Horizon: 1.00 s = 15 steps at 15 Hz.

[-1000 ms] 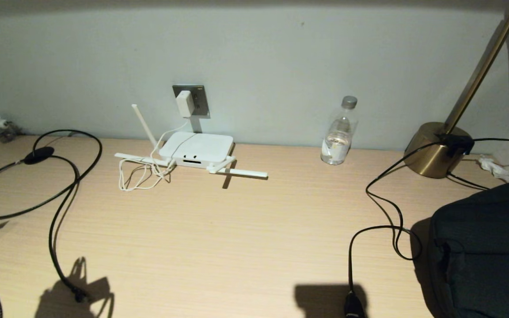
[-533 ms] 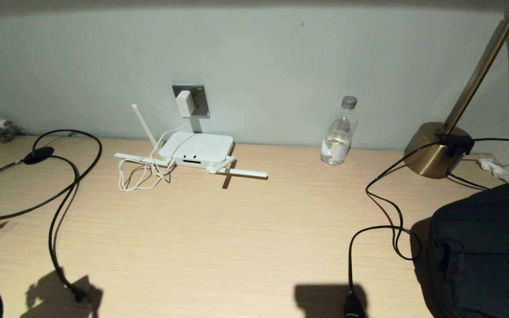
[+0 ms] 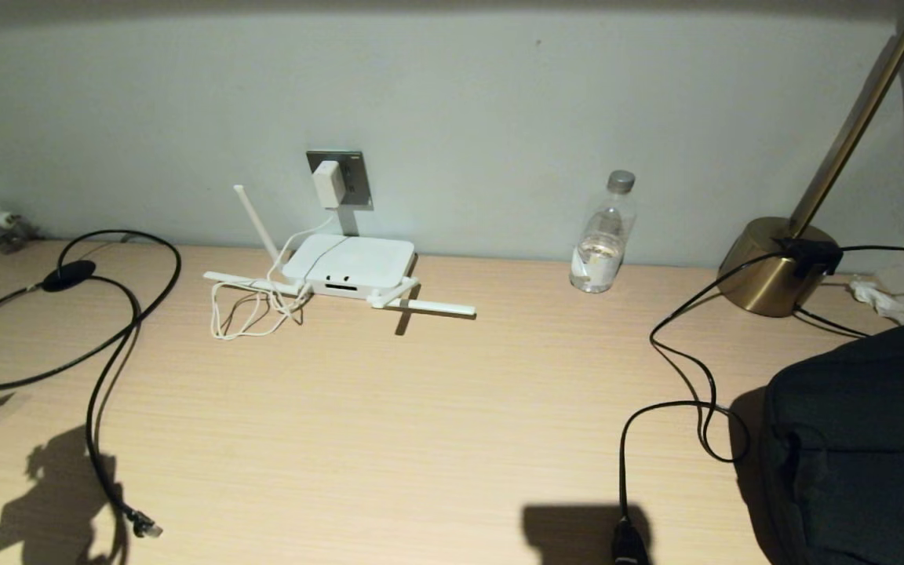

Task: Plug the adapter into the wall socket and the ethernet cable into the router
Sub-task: Pick up cable

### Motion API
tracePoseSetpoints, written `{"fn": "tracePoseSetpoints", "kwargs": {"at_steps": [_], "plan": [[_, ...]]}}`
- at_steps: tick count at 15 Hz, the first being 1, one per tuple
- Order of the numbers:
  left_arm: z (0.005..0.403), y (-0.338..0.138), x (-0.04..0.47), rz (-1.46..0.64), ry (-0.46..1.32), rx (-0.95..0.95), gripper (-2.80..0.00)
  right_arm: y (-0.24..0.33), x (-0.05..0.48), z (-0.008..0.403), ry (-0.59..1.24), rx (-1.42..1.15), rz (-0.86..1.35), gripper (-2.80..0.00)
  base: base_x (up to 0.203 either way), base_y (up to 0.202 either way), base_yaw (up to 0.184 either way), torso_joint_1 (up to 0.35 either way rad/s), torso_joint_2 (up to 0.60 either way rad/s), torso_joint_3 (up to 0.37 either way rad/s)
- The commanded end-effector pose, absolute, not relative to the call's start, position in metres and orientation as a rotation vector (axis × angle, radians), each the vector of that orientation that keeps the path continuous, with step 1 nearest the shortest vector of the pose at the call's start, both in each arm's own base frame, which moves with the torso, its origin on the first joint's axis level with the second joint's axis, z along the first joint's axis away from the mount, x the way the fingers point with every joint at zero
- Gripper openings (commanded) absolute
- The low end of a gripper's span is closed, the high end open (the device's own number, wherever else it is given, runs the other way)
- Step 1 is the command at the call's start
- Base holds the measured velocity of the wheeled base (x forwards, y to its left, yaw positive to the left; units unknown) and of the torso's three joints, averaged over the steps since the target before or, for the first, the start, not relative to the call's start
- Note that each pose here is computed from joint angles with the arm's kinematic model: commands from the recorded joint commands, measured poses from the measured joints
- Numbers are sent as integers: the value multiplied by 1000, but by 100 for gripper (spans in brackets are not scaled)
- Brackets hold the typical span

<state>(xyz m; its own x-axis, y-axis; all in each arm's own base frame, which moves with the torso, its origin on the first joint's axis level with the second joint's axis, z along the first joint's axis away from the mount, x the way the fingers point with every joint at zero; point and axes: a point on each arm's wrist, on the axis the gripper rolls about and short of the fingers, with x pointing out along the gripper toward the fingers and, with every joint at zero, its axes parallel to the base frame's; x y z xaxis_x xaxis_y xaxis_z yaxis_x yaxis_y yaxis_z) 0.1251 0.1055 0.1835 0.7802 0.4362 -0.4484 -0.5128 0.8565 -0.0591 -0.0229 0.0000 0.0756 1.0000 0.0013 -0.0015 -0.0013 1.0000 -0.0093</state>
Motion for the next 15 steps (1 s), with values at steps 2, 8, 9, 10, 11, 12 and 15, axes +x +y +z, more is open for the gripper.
{"fn": "tracePoseSetpoints", "kwargs": {"at_steps": [2,8,9,10,11,12,15], "plan": [[178,113,139,321,485,-79,-280,0,-23,75,8,-13,2,-280,0,0,0,0,0,0],[170,84,163,-18,509,171,-280,0,-23,76,8,-14,2,-280,0,0,0,0,0,0],[166,81,164,-67,516,234,-280,0,-23,76,8,-12,2,-280,0,0,0,0,0,0],[161,78,162,-131,516,299,-280,0,-23,76,8,-13,2,-280,0,0,0,0,0,0],[156,76,160,-197,510,369,-280,0,-23,76,8,-13,2,-280,0,0,0,0,0,0],[150,73,158,-260,509,433,-280,0,-23,76,9,-14,2,-280,0,0,0,0,0,0],[150,63,142,-383,502,555,-280,0,-23,76,11,-14,2,-280,0,0,0,0,0,0]]}}
